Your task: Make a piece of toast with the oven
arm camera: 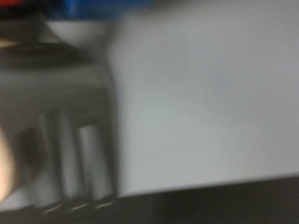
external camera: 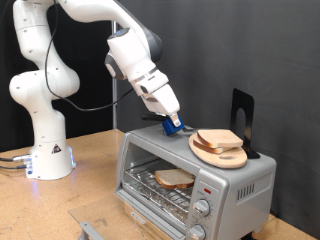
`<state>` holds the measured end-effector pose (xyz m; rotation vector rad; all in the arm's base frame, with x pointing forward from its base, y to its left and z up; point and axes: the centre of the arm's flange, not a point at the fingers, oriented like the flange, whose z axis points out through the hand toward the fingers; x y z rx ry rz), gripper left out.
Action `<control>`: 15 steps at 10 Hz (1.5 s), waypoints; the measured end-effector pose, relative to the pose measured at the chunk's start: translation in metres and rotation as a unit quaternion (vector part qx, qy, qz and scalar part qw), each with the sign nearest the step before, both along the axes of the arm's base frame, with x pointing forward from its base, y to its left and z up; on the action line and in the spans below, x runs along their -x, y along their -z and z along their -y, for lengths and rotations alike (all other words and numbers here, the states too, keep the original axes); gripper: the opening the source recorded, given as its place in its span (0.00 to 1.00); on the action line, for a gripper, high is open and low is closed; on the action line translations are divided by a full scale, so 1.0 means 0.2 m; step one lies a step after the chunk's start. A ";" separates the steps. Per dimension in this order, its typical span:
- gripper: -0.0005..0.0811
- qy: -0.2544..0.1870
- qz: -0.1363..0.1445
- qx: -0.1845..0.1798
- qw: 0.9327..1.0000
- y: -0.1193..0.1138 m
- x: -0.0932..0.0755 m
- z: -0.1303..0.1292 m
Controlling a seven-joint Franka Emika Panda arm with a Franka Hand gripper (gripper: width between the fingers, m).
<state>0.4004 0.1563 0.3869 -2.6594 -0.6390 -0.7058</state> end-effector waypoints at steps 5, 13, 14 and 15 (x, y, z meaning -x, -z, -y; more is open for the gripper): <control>0.98 0.017 0.028 -0.026 0.999 -0.10 0.01 0.03; 0.98 0.018 0.004 -0.083 0.996 -0.22 0.03 0.17; 0.98 0.014 0.003 -0.094 0.995 -0.25 0.04 0.22; 0.98 0.007 -0.003 -0.097 0.995 -0.27 0.06 0.29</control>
